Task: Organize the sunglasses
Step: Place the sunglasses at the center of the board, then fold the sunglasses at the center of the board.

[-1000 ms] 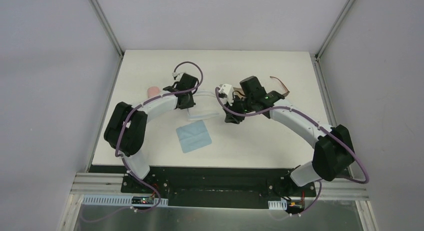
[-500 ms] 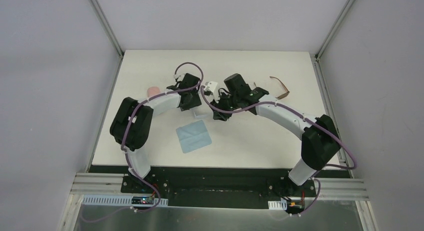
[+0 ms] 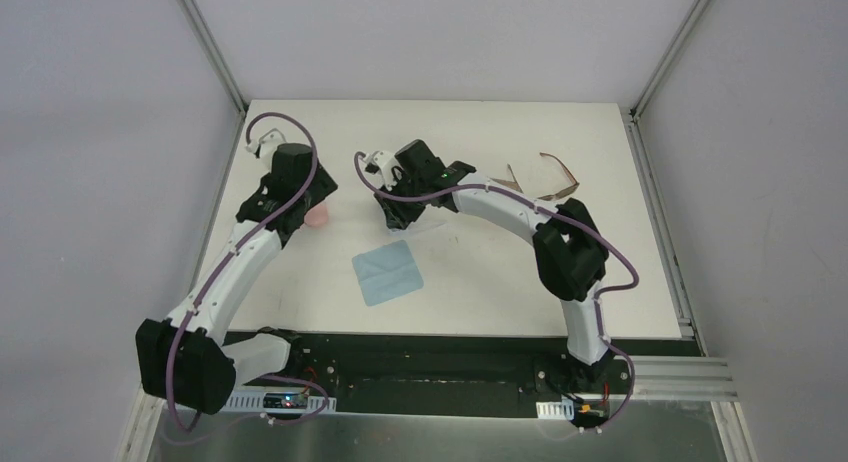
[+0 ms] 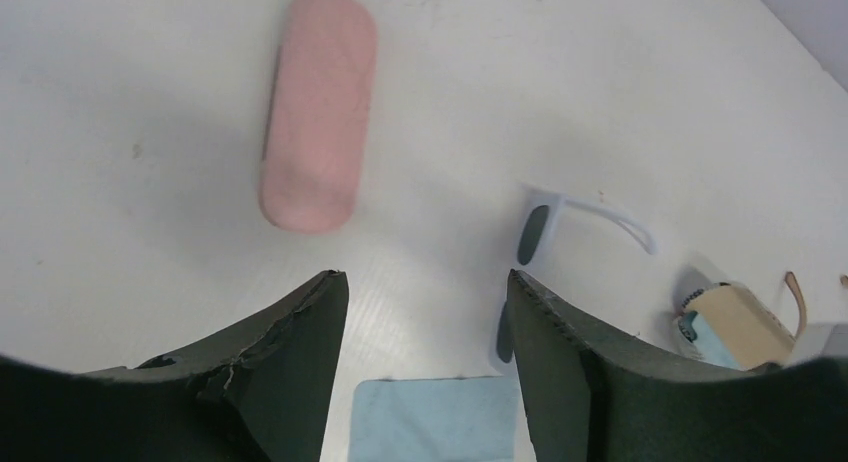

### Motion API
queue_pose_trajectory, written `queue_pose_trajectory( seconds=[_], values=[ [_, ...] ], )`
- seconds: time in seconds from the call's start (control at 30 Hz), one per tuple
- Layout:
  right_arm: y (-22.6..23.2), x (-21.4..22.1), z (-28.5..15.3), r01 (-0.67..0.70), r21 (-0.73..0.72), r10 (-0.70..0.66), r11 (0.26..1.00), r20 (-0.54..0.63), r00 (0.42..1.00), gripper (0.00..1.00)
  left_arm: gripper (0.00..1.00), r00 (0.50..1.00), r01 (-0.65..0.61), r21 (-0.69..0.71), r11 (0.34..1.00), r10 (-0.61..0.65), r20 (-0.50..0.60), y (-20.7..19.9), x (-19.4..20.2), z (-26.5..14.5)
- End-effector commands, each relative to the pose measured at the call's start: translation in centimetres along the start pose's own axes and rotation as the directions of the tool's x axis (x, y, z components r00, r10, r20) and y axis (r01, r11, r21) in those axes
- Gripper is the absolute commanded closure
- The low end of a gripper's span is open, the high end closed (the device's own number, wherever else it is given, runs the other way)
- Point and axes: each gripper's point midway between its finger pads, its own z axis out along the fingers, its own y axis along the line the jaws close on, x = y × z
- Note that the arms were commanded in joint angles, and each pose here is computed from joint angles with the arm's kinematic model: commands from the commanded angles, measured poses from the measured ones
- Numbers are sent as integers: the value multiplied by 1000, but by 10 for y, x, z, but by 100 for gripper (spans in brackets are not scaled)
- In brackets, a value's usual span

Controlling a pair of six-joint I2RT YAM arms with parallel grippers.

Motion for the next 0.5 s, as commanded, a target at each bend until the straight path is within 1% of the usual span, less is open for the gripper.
queue_pose_trajectory(
  seconds=[0.0, 0.07, 0.23, 0.37, 0.47],
  values=[
    [-3, -38, 10, -103, 35, 101, 994, 62, 993, 55, 38, 1000, -8, -69, 998, 9, 15, 40, 7, -16],
    [-5, -43, 19, -123, 32, 121, 992, 61, 991, 55, 38, 1000, -3, -65, 998, 5, 26, 47, 6, -25],
    [-18, -39, 41, -135, 118, 134, 984, 15, 991, 55, 38, 999, -11, -48, 999, 13, 35, 54, 6, -44],
    [-26, -28, 47, -129, 175, 135, 976, -18, 991, 59, 38, 998, -21, -47, 999, 23, 55, 58, 2, -54],
    [-27, -21, 50, -127, 183, 136, 975, -33, 990, 63, 39, 997, -31, -56, 998, 34, 64, 62, 2, -55]
  ],
)
